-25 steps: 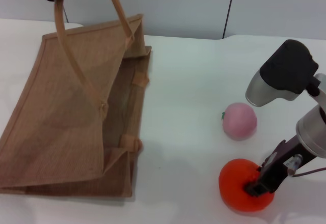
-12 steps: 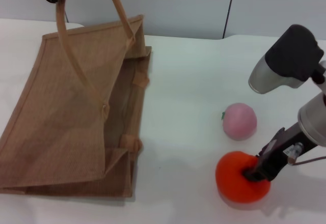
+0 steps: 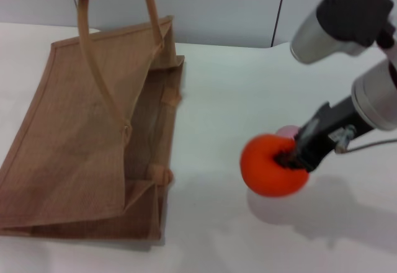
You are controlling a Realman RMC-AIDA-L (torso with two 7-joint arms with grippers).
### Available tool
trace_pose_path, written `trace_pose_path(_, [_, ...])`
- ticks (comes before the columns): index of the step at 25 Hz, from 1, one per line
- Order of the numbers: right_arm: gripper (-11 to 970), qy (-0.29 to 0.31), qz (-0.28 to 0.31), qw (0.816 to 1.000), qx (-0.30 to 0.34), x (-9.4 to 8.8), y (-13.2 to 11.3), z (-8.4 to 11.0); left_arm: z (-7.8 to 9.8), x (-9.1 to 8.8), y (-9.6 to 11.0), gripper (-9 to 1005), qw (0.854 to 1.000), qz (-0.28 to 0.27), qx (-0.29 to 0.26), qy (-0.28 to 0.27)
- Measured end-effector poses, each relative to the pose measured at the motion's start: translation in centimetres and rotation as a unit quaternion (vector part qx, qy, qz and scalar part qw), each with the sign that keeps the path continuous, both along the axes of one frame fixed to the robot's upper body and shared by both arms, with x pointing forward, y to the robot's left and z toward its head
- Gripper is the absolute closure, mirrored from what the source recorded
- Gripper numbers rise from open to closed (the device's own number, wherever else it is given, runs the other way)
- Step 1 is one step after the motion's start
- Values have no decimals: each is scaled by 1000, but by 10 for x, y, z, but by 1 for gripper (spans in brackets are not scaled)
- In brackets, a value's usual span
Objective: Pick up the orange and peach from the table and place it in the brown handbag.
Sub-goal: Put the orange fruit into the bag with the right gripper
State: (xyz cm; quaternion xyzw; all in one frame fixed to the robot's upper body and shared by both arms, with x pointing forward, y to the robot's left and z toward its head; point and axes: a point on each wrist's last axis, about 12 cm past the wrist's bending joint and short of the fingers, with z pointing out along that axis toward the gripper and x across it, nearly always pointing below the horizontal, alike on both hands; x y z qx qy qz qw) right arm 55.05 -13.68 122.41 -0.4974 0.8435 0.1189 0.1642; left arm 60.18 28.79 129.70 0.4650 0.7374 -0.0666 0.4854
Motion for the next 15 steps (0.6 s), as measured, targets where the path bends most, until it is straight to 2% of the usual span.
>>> trace_pose_path(6, [758, -41, 18, 999, 26, 4, 14, 21, 12, 5, -22, 891, 999, -37, -11, -28])
trace_pose_path(15, [777, -63, 14, 996, 66, 15, 22, 21, 33, -1, -39, 891, 996, -62, -24, -67])
